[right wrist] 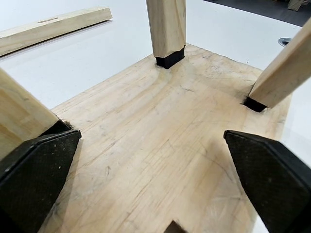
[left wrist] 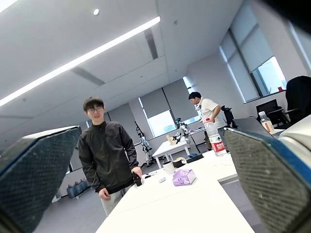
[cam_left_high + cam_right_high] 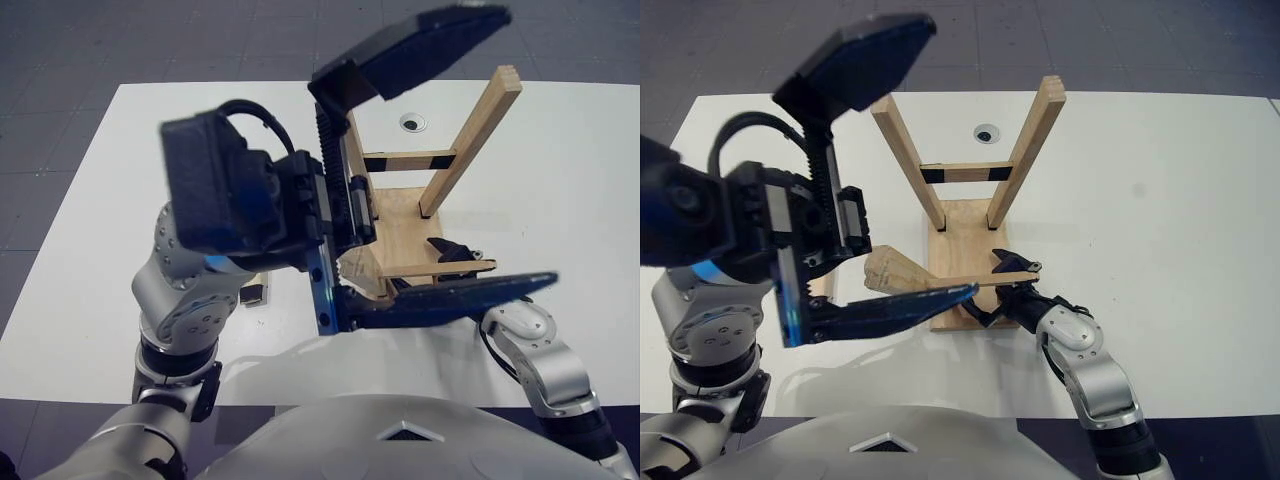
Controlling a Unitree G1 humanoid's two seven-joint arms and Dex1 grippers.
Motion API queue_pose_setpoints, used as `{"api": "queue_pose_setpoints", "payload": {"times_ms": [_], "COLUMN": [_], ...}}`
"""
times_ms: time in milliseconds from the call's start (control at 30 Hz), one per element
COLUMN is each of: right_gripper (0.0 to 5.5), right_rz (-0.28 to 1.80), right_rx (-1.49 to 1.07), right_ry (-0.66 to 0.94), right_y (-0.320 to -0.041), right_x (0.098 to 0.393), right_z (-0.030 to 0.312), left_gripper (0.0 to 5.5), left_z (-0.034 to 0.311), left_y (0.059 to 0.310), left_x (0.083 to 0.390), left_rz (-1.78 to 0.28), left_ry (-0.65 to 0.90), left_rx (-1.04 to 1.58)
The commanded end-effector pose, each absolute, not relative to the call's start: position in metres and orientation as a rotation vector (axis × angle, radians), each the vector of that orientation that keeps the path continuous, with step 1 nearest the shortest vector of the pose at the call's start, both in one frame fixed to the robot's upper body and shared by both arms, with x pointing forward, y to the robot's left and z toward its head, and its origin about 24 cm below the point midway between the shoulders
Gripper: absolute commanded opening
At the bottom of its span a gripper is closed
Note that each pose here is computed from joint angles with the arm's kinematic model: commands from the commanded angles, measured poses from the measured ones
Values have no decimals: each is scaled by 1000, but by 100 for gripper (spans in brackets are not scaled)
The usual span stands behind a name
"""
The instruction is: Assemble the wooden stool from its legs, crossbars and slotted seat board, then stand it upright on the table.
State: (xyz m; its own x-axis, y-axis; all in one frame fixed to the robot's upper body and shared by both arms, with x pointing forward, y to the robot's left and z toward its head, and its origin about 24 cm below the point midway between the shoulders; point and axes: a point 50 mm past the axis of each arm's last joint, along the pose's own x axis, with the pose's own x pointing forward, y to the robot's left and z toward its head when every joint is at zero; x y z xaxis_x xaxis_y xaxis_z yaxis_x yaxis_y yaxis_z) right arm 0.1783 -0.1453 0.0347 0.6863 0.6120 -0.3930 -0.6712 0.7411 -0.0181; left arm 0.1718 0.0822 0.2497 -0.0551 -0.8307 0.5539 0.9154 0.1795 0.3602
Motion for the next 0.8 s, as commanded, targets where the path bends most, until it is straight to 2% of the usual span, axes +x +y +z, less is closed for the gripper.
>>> {"api": "queue_pose_setpoints", "payload": {"times_ms": [33,133,267,333,400,467,533,800], "right_gripper": [550,550,550,550,550,550,550,550], "right_rz": [690,673,673,673,676,677,673,660], "right_rx": [-260,-256,-253,-251,-248,-246,-245,-241], "right_ry": [677,762,799,801,799,796,795,791], "right_y": [-149,-148,-146,-146,-144,-143,-143,-143], "right_x": [160,156,153,151,150,150,150,150], "right_z": [-5,-14,-17,-17,-16,-14,-14,-13], "left_gripper": [547,547,547,547,547,547,547,547], "left_z": [254,253,250,232,200,172,160,163], "left_y": [81,79,78,76,71,66,64,68], "left_x": [167,163,167,174,179,173,166,159], "left_rz": [-1451,-1469,-1459,-1451,-1453,-1465,-1478,-1482], "left_ry": [-780,-771,-743,-647,-489,-361,-307,-308], "left_rx": [-108,-113,-120,-149,-206,-265,-293,-321]}}
